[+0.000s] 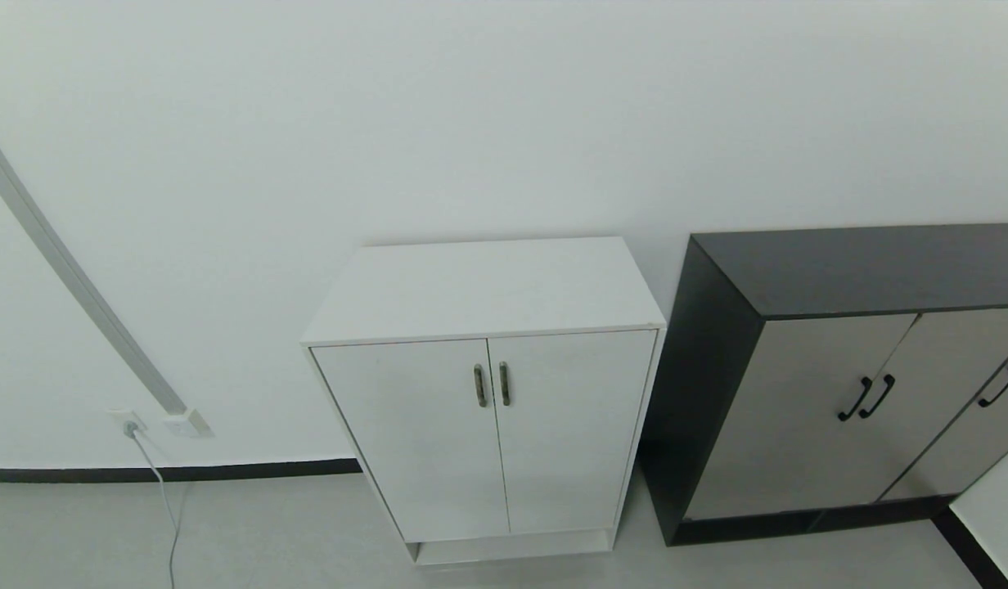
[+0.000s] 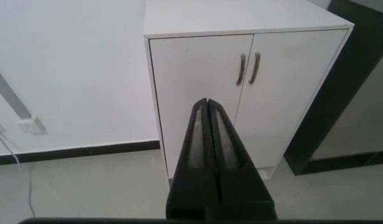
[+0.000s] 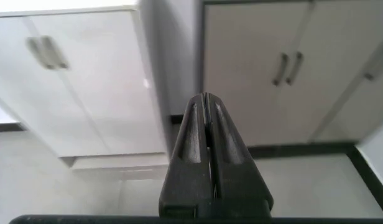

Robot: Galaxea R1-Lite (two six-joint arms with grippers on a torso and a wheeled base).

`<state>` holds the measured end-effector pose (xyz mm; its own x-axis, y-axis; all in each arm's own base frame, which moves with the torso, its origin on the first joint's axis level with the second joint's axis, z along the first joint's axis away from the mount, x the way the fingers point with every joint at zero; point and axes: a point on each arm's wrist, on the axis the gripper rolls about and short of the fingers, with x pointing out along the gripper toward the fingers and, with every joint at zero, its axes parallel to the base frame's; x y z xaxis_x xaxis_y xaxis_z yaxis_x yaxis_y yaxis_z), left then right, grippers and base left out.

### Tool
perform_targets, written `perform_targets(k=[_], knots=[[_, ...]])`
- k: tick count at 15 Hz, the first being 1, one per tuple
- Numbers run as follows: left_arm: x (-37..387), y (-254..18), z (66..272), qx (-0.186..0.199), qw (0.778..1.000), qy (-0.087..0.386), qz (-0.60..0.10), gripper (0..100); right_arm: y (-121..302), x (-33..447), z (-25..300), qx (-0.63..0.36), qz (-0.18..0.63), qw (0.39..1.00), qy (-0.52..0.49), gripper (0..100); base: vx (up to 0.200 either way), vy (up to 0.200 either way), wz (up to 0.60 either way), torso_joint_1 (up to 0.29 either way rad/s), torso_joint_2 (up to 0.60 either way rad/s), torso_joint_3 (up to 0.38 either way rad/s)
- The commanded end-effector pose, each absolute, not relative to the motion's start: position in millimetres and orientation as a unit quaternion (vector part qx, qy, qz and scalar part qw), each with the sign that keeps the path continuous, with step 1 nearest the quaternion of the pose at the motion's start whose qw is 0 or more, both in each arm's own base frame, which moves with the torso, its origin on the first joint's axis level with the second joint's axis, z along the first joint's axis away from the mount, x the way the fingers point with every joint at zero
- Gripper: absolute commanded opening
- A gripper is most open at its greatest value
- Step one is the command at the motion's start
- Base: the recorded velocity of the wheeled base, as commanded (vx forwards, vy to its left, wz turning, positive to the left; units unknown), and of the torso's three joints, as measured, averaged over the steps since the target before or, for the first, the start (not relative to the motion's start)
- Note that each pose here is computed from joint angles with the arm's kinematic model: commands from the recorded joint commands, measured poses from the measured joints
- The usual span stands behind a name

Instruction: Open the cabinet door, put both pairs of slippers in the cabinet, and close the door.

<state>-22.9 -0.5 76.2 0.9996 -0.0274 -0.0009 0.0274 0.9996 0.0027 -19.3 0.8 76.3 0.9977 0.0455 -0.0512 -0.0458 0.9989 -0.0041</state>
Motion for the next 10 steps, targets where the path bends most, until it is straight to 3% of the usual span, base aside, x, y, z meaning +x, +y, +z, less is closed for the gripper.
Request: perform_targets(k=[1,3,10], knots=[[-22.9,-0.5,76.2,0.002,1.0,0.0,-0.013,0,0.4,-22.9,75.4,-0.002,0.013,1.0,0.002,0,0.0,0.0,0.0,0.0,0.0,0.0],[-22.9,-0.6,76.1,0.002,1.0,0.001,-0.014,0,-1.2,-22.8,76.4,0.035,-0.023,0.999,-0.003,0,0.0,0.0,0.0,0.0,0.0,0.0],[-22.9,-0.6,76.2,0.003,1.0,0.0,-0.014,0,-1.2,-22.7,76.1,0.04,-0.024,0.999,-0.003,0,0.0,0.0,0.0,0.0,0.0,0.0]])
